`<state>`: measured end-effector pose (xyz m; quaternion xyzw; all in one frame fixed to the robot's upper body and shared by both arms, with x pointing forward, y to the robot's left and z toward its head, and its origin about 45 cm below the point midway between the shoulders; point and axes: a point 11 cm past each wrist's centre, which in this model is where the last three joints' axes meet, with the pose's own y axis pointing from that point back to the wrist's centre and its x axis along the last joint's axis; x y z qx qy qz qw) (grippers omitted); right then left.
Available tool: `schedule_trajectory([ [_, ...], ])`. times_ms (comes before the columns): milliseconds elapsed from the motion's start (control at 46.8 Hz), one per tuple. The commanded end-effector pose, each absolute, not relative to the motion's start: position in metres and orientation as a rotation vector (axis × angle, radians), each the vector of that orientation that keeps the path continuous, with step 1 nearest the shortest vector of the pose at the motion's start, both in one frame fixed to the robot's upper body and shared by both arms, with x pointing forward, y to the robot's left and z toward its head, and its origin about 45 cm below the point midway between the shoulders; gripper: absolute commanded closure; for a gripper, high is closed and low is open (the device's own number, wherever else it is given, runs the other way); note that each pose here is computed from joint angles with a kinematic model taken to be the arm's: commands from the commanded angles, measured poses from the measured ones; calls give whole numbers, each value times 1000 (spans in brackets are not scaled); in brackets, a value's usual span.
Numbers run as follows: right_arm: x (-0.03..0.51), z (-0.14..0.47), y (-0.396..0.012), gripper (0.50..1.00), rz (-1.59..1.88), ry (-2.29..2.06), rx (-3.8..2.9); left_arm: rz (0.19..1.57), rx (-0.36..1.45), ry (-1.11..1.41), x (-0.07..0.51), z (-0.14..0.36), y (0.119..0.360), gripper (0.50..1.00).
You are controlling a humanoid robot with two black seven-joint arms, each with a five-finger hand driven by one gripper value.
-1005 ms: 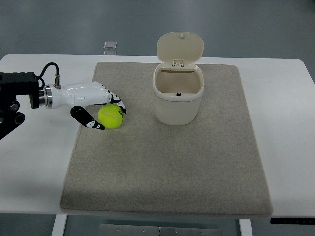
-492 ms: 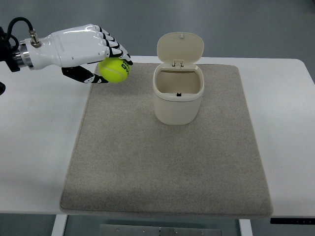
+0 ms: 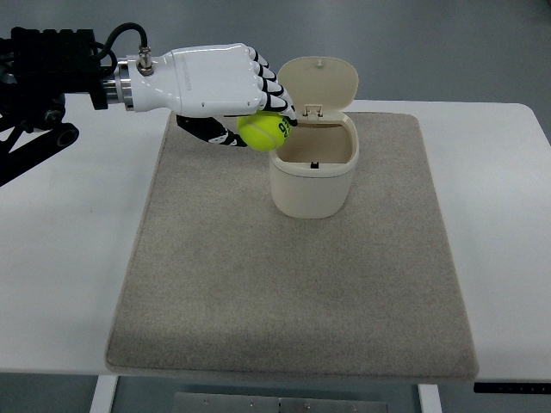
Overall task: Put tennis ball into box with left hand
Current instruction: 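Carry the ball with the left hand over the open cream bin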
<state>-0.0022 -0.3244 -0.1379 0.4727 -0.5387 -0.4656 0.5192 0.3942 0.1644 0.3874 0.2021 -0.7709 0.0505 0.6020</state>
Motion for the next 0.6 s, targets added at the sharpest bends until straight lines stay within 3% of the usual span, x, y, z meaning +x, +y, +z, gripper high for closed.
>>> schedule_trajectory([
  [0,-2,-138,-324,587,-1117,-1292,1133,133,483,-1784,403,389,164,1000],
  [577,-2,-138,-324,587,-1117,-1292,1133,142,436,-1720,419,366,122,992],
])
